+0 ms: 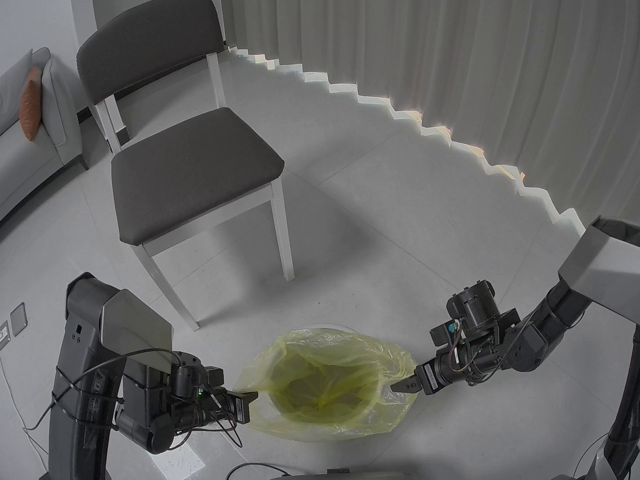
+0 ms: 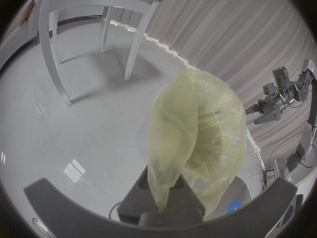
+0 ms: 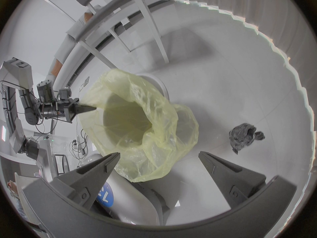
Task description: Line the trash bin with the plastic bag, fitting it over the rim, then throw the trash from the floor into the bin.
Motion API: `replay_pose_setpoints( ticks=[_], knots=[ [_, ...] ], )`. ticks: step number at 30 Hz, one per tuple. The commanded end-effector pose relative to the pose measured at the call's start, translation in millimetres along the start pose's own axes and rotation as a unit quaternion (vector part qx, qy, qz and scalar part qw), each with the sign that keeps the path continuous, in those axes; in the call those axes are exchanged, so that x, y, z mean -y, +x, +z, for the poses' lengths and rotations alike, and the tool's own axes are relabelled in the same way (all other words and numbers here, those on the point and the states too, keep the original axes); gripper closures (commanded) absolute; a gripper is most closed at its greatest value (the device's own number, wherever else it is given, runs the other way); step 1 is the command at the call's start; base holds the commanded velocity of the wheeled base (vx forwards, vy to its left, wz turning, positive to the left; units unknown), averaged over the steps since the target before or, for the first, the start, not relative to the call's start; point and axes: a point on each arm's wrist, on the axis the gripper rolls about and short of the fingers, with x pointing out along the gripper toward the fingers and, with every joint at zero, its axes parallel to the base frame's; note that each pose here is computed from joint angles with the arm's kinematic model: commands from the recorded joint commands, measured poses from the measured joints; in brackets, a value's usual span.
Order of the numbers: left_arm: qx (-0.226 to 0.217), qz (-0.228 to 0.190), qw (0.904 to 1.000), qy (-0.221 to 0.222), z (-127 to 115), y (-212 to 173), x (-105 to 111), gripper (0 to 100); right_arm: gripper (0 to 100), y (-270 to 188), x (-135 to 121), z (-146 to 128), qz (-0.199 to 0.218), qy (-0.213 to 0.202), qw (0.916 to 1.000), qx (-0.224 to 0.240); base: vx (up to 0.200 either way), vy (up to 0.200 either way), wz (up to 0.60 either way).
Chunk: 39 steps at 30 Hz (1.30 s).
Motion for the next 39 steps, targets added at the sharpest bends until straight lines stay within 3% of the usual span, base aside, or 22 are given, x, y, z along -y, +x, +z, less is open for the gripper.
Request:
replay_pose_setpoints(
  ticks=[1,11,12,21,39],
  knots=[
    [0.006,0.001,1.0000,0.004,0,1,0,100,0,-15,-5,17,0.002,-0.014,0.9993,0.034,0.000,0.000,0.00],
    [0.006,0.002,1.0000,0.007,0,2,1,100,0,-18,-14,46,0.008,-0.031,0.9986,0.042,0.000,0.000,0.00],
    [0.006,0.002,1.0000,0.007,0,2,1,0,0,-14,-17,49,0.011,-0.036,0.9983,0.044,0.000,0.000,0.00],
    [0.007,0.003,0.9999,0.007,0,2,1,0,0,28,-33,70,0.026,-0.092,0.9941,0.051,0.000,0.000,0.00],
    [0.007,0.004,1.0000,0.005,0,2,0,0,0,75,-37,84,0.031,-0.124,0.9901,0.059,0.000,0.000,0.00]
  ],
)
